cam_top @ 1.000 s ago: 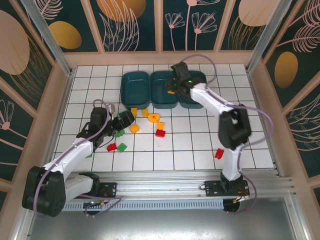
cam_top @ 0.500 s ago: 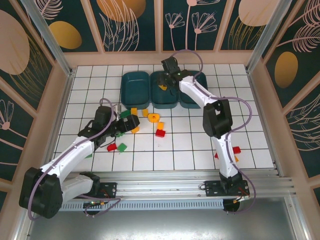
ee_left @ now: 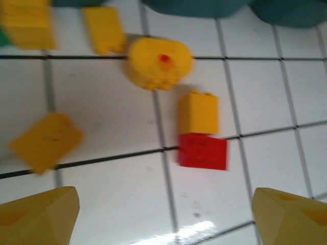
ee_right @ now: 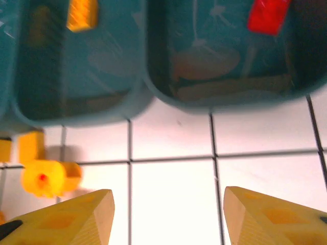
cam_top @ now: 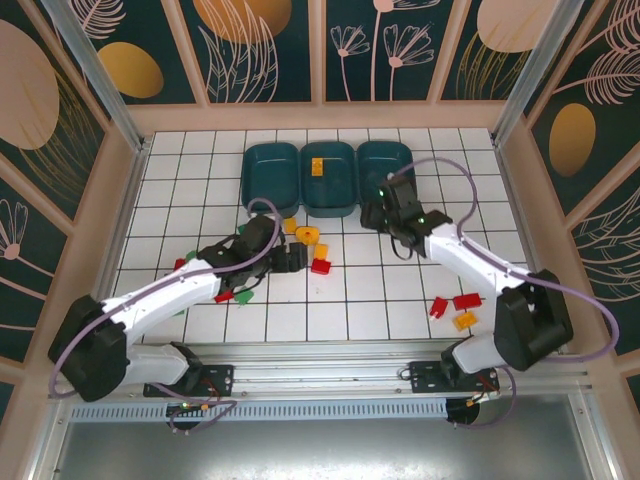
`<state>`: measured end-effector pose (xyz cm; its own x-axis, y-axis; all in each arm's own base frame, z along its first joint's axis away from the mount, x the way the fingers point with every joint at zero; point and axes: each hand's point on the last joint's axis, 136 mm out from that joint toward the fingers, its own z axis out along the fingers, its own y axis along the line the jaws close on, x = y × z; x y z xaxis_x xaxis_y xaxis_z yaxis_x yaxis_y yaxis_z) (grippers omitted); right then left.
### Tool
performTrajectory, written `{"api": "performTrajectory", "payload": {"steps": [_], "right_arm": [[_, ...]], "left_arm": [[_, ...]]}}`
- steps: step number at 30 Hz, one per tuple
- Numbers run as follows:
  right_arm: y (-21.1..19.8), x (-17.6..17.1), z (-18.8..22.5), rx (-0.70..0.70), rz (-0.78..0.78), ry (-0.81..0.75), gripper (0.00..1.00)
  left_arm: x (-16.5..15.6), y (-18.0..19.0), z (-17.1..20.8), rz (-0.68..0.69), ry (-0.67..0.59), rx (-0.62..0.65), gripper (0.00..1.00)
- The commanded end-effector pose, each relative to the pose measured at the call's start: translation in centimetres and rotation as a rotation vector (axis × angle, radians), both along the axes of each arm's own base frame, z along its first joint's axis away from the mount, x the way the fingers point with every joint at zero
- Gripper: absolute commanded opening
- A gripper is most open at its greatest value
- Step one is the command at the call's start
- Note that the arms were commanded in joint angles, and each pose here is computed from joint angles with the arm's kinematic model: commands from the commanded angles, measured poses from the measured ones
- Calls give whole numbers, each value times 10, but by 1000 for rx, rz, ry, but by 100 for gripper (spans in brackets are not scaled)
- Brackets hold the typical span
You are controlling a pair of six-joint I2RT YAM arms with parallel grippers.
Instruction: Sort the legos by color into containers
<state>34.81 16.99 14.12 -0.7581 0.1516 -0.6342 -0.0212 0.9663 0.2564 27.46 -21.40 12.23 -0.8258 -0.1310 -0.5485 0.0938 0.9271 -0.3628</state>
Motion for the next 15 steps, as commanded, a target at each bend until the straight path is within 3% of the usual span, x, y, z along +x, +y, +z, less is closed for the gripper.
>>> {"api": "performTrajectory", "payload": {"steps": [1,6,10,15], "right_arm": [[-18,-7,-2,31,-69,-32,60],[-20,-6,-2,49,-56,-35,60],[-16,-2,3,52,-37,-48,61],[-16,-5,4,61,-26,-57,63]], "left_arm": [[7,64,2,240,-28,82,90],[15,102,-6,351,1,53,93],[27,114,-28,385,48,84,94],[40,111,-49,365,60,44,88]]}}
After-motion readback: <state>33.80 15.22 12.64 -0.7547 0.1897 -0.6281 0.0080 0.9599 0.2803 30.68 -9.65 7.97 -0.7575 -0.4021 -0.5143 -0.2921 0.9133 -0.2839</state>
